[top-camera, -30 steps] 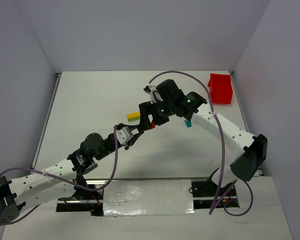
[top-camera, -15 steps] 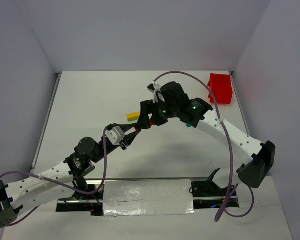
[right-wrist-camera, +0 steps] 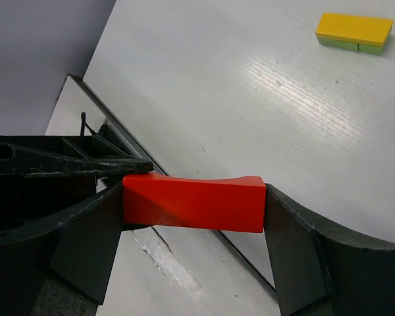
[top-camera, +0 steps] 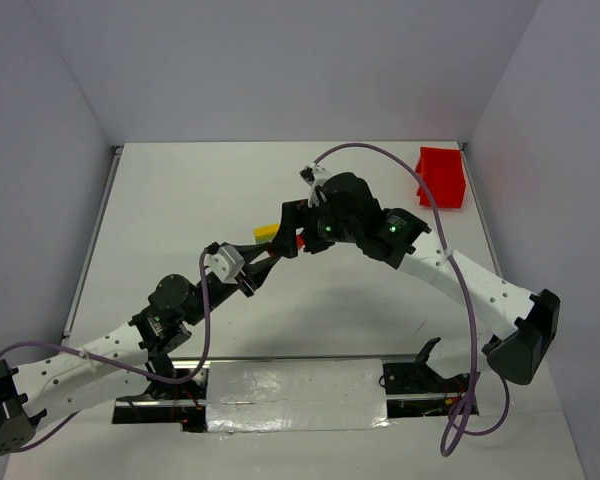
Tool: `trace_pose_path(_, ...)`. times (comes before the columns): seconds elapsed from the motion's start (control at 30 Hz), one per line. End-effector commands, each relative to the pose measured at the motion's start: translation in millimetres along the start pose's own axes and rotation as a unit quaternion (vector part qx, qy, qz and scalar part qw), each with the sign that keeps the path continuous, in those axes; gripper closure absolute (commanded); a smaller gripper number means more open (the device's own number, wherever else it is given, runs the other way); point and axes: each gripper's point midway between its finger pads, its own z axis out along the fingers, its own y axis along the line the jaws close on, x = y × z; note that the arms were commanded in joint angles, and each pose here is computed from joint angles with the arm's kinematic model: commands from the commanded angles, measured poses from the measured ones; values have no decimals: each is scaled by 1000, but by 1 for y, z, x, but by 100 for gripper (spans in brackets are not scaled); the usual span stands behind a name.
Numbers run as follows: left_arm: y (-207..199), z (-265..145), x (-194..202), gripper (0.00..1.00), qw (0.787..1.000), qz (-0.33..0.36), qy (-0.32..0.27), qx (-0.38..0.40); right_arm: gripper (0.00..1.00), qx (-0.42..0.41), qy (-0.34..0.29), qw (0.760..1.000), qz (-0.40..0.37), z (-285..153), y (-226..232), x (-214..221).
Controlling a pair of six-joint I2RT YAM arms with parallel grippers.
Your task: Build the wood block tower
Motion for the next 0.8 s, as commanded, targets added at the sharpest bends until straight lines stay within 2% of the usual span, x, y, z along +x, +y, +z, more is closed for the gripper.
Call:
trace_pose_path(0.0, 10, 0, -8, 100, 999, -27, -12, -30, 56, -39, -63, 997, -20, -11, 26, -23)
trace_pose_path(0.13, 10, -2, -13, 100, 999, -31, -14, -32, 75, -34, -63, 997, -26, 0, 22, -20)
trace_pose_path(0.2, 12, -4, -15, 100, 999, -33, -12, -36, 77, -36, -61, 997, -29, 4, 23, -19)
trace_pose_path(0.23, 13, -4, -17, 98, 999, -35, -13, -39, 84, -34, -59, 997, -27, 5, 21, -18)
trace_pose_path(0.27, 14, -5, -18, 94, 998, -38, -12, -42, 87, -35, -56, 997, -29, 7, 21, -17)
trace_pose_path(0.33, 14, -7, -21, 79, 998, -39, -14, -42, 99, -46, -55, 997, -32, 10, 24, -16)
trace_pose_path(0.37, 15, -8, -23, 70, 998, -43, -17, -43, 99, -53, -55, 997, -34, 11, 26, -16)
trace_pose_path(0.4, 16, -8, -24, 55, 998, -48, -17, -47, 100, -53, -55, 996, -35, 12, 26, -15)
trace_pose_path(0.47, 18, -10, -25, 48, 997, -48, -14, -52, 100, -49, -54, 997, -34, 14, 24, -15)
trace_pose_path(0.53, 18, -10, -27, 1, 997, -52, -9, -55, 100, -47, -53, 997, -38, 17, 21, -15)
trace_pose_path(0.6, 21, -10, -28, 0, 996, -57, 0, -63, 100, -35, -58, 997, -45, 19, 17, -17)
trace_pose_path(0.67, 28, -11, -26, 1, 993, -62, 40, -88, 100, -19, -67, 996, -49, 21, 10, -22)
trace_pose_path(0.7, 32, -10, -37, 1, 991, -76, 43, -100, 100, -7, -78, 996, -52, 22, 5, -28)
trace_pose_path(0.73, 35, -18, -20, 1, 986, -74, 93, -116, 100, 3, -85, 995, -51, 22, -1, -34)
trace_pose_path(0.77, 46, -22, -15, 1, 979, -79, 115, -152, 100, 12, -89, 995, -49, 26, -6, -38)
